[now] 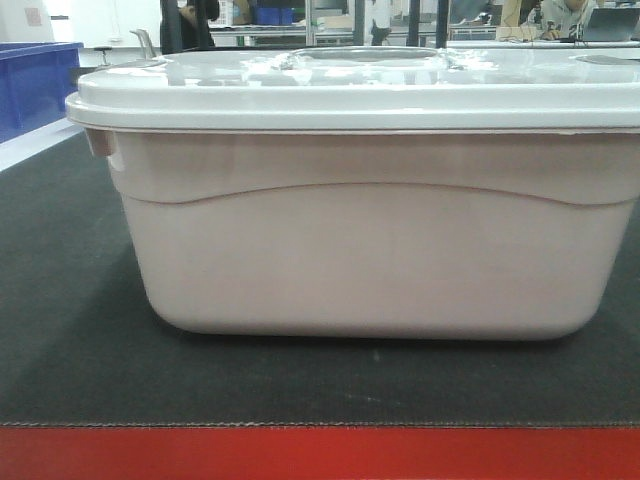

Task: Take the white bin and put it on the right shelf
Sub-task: 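Close both grippers on the bin's lid rim at opposite ends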

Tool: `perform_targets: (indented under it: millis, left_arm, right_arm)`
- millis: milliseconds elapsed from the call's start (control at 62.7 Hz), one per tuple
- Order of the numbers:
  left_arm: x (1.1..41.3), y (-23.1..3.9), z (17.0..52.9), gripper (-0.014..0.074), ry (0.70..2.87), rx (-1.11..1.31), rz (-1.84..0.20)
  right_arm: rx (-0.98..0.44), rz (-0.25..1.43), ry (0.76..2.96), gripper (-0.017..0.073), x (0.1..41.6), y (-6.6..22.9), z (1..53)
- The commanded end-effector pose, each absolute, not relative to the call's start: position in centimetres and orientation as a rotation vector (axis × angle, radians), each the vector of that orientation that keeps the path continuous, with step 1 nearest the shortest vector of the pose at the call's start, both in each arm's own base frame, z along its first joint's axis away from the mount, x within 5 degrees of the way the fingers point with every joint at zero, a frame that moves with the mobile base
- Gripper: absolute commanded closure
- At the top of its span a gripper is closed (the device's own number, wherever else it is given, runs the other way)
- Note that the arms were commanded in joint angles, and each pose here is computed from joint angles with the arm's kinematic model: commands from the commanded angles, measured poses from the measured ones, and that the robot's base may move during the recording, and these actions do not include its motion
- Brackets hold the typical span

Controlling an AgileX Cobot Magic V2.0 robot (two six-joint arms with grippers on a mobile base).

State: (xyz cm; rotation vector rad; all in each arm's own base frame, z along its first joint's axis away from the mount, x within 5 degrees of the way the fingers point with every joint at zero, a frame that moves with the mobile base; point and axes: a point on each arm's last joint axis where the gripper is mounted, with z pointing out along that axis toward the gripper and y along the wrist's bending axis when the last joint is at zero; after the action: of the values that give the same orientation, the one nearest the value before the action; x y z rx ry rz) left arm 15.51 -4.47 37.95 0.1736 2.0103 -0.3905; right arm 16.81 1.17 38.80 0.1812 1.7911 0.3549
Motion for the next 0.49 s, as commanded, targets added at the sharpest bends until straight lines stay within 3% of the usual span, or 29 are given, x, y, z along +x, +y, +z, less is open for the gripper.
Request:
perform_targets:
  millis: [0,239,479]
  left_arm:
    - [16.9,-5.3,39.8,0.0204,1.988,0.172,-0.479]
    - [21.9,-6.1,39.9,0.0204,2.104,0.291,-0.666]
    - [26.4,-4.1,37.5,0.0204,2.067,0.284,-1.077]
  right_arm:
    - [0.222,0.479,1.787,-0.0031,17.8,1.6,41.1]
    - [0.233,0.627,2.110,-0.0031,21.9,0.7,40.4]
    - [0.014,0.998,2.162,-0.0031,24.1,-1.6,38.5]
